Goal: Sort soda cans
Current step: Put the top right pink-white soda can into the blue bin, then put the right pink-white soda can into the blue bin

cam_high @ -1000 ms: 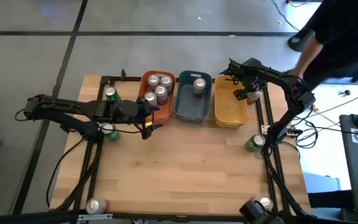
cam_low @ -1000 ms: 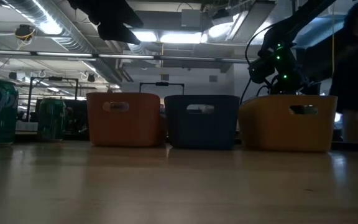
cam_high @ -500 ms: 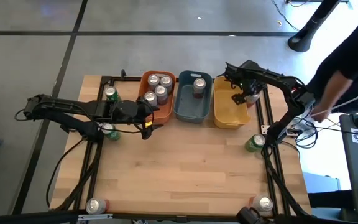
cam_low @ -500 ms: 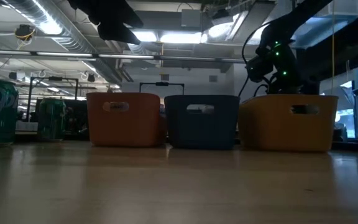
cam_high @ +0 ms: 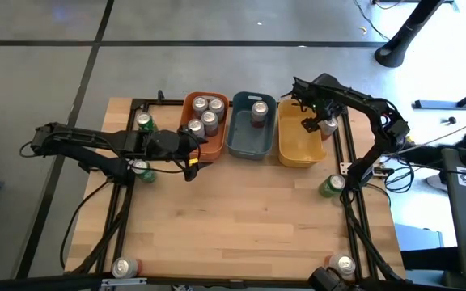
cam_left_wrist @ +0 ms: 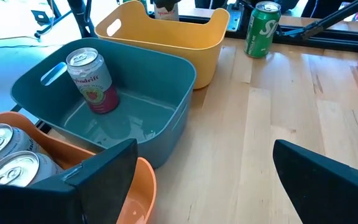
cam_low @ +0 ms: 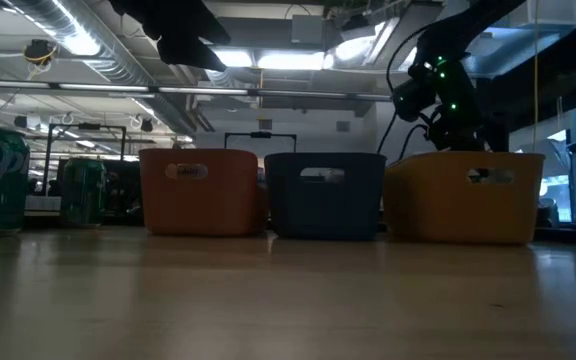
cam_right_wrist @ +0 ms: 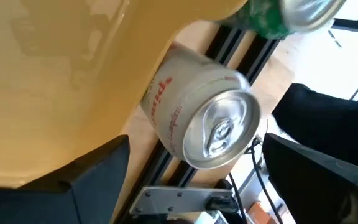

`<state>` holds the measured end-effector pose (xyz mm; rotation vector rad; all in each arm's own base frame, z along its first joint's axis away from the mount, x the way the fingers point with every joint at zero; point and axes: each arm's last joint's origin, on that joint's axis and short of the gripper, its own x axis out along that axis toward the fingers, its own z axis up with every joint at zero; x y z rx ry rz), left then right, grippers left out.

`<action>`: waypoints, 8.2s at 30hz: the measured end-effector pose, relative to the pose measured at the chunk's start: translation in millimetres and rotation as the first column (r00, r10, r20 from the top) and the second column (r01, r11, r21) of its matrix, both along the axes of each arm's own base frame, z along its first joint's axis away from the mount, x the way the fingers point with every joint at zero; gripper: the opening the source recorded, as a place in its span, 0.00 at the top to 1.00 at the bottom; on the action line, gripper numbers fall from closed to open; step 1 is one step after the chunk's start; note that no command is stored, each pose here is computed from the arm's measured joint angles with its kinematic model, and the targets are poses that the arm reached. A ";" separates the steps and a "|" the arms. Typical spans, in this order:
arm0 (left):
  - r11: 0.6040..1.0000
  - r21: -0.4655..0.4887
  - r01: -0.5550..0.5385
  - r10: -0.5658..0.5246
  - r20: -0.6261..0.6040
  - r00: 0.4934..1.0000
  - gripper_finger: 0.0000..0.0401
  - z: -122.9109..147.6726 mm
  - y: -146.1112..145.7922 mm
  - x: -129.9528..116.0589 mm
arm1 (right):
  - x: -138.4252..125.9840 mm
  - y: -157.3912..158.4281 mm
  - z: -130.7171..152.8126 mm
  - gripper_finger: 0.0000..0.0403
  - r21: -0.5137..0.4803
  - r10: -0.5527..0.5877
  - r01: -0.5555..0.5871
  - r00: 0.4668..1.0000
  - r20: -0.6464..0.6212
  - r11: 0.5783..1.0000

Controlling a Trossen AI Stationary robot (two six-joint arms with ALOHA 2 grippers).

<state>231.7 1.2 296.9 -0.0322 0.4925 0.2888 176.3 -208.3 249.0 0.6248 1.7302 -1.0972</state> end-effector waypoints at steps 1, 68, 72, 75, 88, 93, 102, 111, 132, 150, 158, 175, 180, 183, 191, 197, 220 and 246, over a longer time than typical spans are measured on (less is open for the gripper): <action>1.000 0.000 0.000 0.000 0.000 1.000 0.09 0.0 0.1 0.0 | -0.5 -0.9 0.2 0.09 -0.005 -0.005 0.005 1.000 0.001 1.000; 1.000 0.022 0.012 -0.012 -0.008 1.000 0.09 -0.1 0.1 -0.1 | -31.4 2.8 96.7 0.28 -0.183 -0.021 0.065 0.972 0.235 0.981; 1.000 0.022 0.012 -0.012 -0.008 1.000 0.09 -0.1 0.1 -0.1 | -25.5 5.9 115.9 0.28 -0.247 0.022 0.048 0.961 0.276 0.968; 1.000 0.022 0.012 -0.012 -0.008 1.000 0.09 -0.1 0.1 -0.1 | -14.6 9.9 126.3 0.28 -0.298 0.080 0.021 0.942 0.325 0.954; 1.000 0.013 0.007 -0.006 -0.008 1.000 0.09 -0.3 0.1 -0.2 | 84.9 45.3 136.8 0.28 -0.560 0.540 -0.218 0.669 0.510 0.799; 1.000 -0.007 -0.005 0.005 -0.009 1.000 0.09 -1.0 0.1 -0.6 | 124.1 57.1 121.9 0.28 -0.600 0.668 -0.345 0.574 0.474 0.722; 0.999 -0.028 -0.018 0.017 -0.021 1.000 0.09 -2.5 0.1 -1.6 | 167.8 58.6 71.4 0.28 -0.518 0.747 -0.544 0.543 0.383 0.661; 0.999 -0.042 -0.026 0.025 -0.016 1.000 0.09 -2.4 0.1 -1.5 | 178.5 46.6 23.6 0.28 -0.350 0.738 -0.650 0.614 0.281 0.674; 0.999 -0.038 -0.024 0.023 -0.018 1.000 0.09 -2.5 0.1 -1.6 | 188.2 42.7 -14.5 0.19 -0.219 0.742 -0.709 0.634 0.218 0.671; 0.999 -0.044 -0.029 0.027 -0.035 0.999 0.09 -3.9 0.2 -2.5 | 189.6 44.0 1.1 0.06 -0.210 0.742 -0.712 0.631 0.226 0.670; 0.999 -0.039 -0.026 0.024 -0.037 0.999 0.09 -4.0 0.2 -2.5 | 191.9 75.3 51.4 0.06 -0.286 0.755 -0.698 0.595 0.276 0.656; 0.998 -0.048 -0.030 0.028 -0.040 0.999 0.09 -4.5 -0.2 -2.8 | 137.7 216.5 94.5 0.06 -0.156 0.781 -0.804 0.479 0.400 0.573; 0.999 -0.044 -0.028 0.026 -0.042 0.999 0.09 -4.6 -0.2 -2.9 | 106.8 253.8 88.3 0.06 -0.127 0.763 -0.801 0.491 0.421 0.585; 0.999 -0.032 -0.020 0.019 -0.045 0.999 0.09 -4.5 -0.2 -2.9 | 90.7 274.8 77.4 0.06 -0.100 0.745 -0.787 0.522 0.415 0.608; 1.000 -0.011 -0.008 0.008 -0.038 0.999 0.09 -3.4 0.2 -2.2 | 57.8 328.8 59.9 0.06 0.027 0.653 -0.735 0.618 0.439 0.678; 1.000 0.007 0.003 -0.002 -0.036 0.999 0.09 -2.8 0.1 -1.6 | 36.1 363.9 58.8 0.06 0.177 0.547 -0.674 0.702 0.455 0.717; 1.000 0.003 -0.001 0.001 -0.061 0.998 0.09 -13.7 -0.1 12.2 | -12.1 451.0 50.4 0.06 0.322 0.322 -0.515 0.807 0.495 0.795; 1.000 0.016 0.017 -0.015 -0.116 0.993 0.09 -25.5 -2.7 21.1 | -51.5 496.1 17.3 0.06 0.197 0.499 -0.624 0.744 0.444 0.756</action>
